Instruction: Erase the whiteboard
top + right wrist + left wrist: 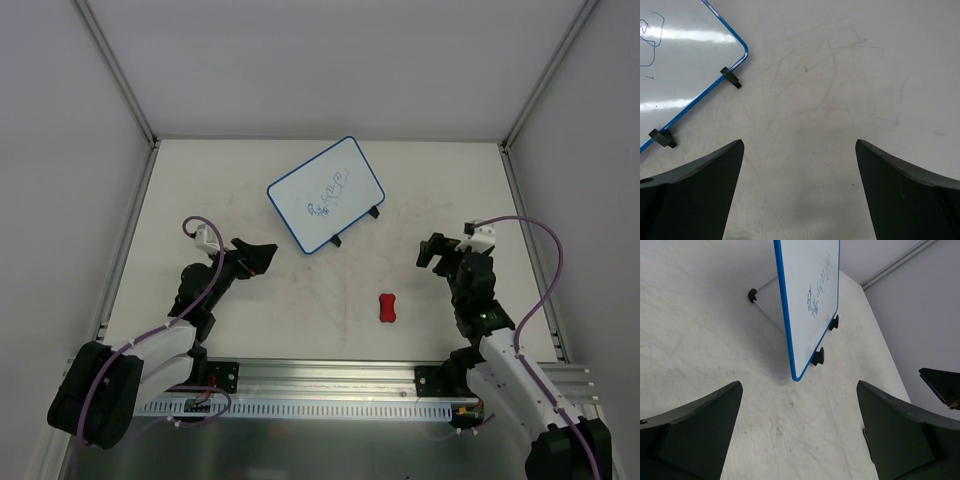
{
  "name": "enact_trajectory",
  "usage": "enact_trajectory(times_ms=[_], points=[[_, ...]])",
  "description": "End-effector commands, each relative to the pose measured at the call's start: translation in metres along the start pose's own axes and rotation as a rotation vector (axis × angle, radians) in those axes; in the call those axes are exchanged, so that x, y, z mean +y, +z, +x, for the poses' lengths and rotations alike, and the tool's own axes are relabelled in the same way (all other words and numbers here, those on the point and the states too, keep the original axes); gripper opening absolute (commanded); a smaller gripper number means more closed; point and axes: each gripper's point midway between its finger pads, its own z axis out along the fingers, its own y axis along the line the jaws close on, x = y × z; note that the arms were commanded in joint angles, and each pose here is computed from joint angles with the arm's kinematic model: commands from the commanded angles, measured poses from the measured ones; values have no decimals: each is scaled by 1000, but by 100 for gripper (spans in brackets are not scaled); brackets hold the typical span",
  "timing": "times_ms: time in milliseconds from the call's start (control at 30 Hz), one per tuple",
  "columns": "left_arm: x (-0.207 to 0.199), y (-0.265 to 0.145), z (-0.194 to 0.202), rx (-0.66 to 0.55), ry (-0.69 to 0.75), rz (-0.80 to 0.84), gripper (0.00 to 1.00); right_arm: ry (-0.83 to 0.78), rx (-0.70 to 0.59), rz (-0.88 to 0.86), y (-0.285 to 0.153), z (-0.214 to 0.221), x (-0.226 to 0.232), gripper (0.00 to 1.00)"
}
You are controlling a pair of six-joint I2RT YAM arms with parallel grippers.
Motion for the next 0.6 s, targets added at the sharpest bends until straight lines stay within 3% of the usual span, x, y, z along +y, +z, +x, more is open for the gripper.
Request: enact_trajectory(times_ms=[0,67,100,167,333,567], points=[[-16,0,-9,-30,14,67,99,33,-15,51,-2,-8,-6,99],[-17,-1,-8,-26,17,71,99,28,22,21,-6,-14,2,99],[-17,-1,-8,-27,19,72,99,27,121,-24,-11,2,10,99],[-16,-2,-6,-26,20,74,99,36,179,-80,-17,3,24,99],[-19,-3,-8,-42,20,99,99,43,480,-55,-45,46,30,99],[-20,0,-6,-28,18,100,99,32,664,-82,-71,73,62,89]])
